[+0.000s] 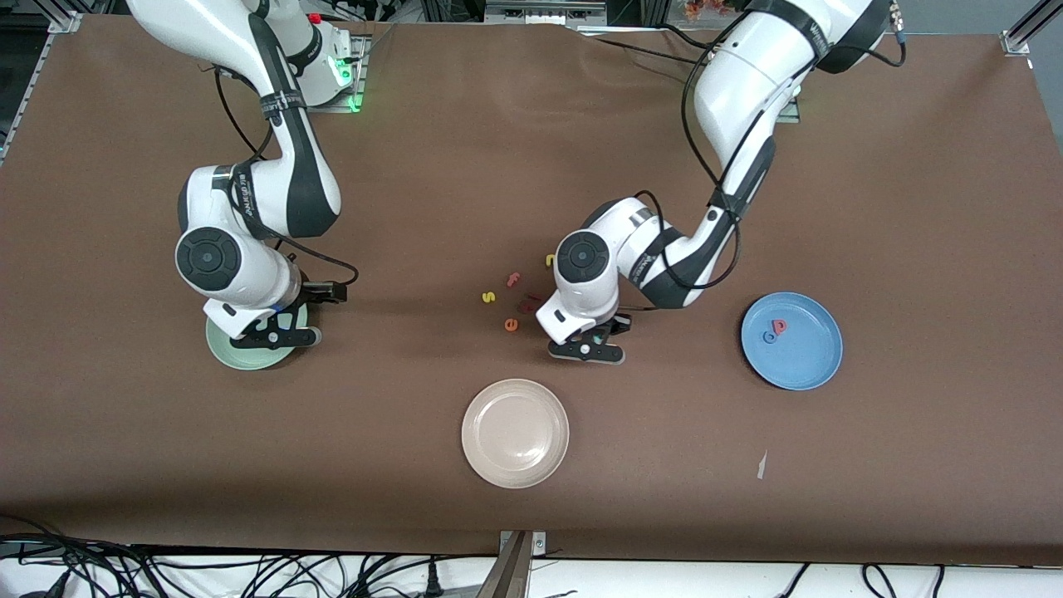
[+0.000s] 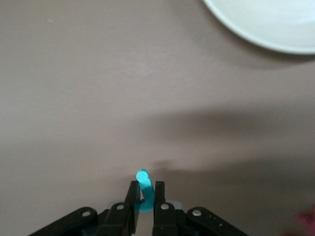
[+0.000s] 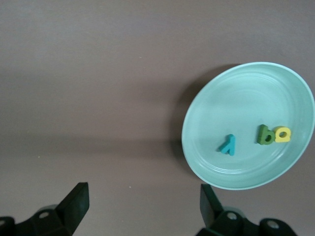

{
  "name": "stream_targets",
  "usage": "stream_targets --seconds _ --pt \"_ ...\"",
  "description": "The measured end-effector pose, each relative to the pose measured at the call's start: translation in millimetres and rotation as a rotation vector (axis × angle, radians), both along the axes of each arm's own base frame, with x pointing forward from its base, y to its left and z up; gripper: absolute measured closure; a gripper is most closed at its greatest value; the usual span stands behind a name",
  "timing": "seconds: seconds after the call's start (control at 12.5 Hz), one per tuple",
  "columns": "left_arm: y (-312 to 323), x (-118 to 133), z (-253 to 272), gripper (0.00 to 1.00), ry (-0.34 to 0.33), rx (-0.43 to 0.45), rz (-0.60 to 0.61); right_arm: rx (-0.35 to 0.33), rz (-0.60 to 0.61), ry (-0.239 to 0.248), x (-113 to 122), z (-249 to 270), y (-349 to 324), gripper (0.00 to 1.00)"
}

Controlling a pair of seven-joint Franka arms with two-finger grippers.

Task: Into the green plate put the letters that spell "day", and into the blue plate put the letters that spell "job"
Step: 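Release the d on the green plate while the left gripper carries the j, then place the j on the blue plate while the right gripper retracts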

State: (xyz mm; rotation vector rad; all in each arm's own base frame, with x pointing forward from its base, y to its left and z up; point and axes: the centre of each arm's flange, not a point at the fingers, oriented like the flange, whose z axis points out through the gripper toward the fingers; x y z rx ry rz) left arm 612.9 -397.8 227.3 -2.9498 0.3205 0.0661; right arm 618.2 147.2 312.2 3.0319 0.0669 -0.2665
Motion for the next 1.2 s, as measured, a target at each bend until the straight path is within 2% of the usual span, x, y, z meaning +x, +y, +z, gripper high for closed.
stream_targets --seconds 0.24,0.48,0.64,0.88,1.04,1.2 --pt "66 25 15 0.85 0.126 0.047 -0.197 0.049 -0.035 -0.003 12 7 -31 0.0" --pt "141 43 13 0.85 0.304 0.056 -0.394 0.094 -0.071 -0.036 17 34 -66 0.0" --pt "195 54 14 0.85 0.391 0.031 -0.481 0.109 -0.06 -0.066 12 61 -82 0.0" --pt "256 65 11 0.85 0.442 -0.012 -0.537 0.11 -0.085 -0.084 -20 127 -109 0.0" --pt "296 68 6 0.85 0.466 -0.044 -0.565 0.112 -0.113 -0.063 -48 177 -132 0.0" --pt "333 70 -3 0.85 0.462 -0.083 -0.594 0.113 -0.118 -0.016 -68 218 -137 0.0"
